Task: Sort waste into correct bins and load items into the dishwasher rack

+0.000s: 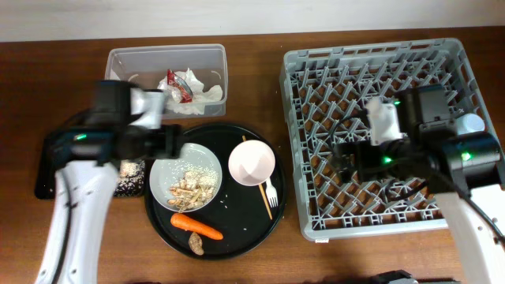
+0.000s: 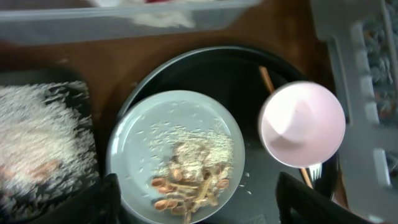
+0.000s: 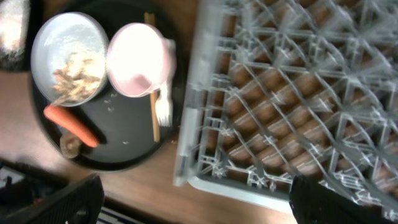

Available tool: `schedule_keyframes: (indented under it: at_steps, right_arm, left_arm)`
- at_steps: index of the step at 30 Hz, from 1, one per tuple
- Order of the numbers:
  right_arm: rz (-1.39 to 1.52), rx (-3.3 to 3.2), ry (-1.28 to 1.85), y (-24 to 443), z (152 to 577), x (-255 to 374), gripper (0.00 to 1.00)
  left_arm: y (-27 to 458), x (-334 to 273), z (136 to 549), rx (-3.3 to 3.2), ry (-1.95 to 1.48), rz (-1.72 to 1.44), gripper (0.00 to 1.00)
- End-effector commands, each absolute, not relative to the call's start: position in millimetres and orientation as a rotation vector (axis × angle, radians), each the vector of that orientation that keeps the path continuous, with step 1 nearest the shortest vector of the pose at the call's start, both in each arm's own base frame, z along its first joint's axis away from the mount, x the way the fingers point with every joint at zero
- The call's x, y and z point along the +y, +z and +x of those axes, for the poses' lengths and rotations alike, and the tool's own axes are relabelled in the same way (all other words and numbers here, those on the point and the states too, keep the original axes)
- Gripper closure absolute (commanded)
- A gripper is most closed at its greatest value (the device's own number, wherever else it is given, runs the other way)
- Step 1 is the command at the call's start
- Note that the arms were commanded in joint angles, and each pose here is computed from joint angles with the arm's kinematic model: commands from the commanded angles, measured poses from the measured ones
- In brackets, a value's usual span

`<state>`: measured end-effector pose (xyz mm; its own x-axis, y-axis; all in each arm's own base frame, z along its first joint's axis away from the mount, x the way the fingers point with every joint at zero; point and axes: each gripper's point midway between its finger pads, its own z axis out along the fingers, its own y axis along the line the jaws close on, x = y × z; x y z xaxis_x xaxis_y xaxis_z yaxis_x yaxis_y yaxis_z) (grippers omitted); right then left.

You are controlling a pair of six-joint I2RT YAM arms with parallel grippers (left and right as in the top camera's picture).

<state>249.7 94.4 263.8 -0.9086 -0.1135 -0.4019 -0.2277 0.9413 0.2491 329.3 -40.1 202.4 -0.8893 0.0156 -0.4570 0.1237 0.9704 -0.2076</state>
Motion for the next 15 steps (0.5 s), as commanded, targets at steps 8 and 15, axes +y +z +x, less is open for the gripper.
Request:
schedule_keyframes:
  at_steps: [8,15]
  right_arm:
    - [-0.631,2.755,0.228,156.5,336.3,235.6,0.02]
    - [-0.491,2.868,-0.025,79.0,365.1,223.4,0.06]
  left_arm:
    - [198.2,27.0,324.9,2.662,-0.279,-0.316,0.13]
    - [198.3,27.0,325.0,2.661,-0.279,-0.316,0.13]
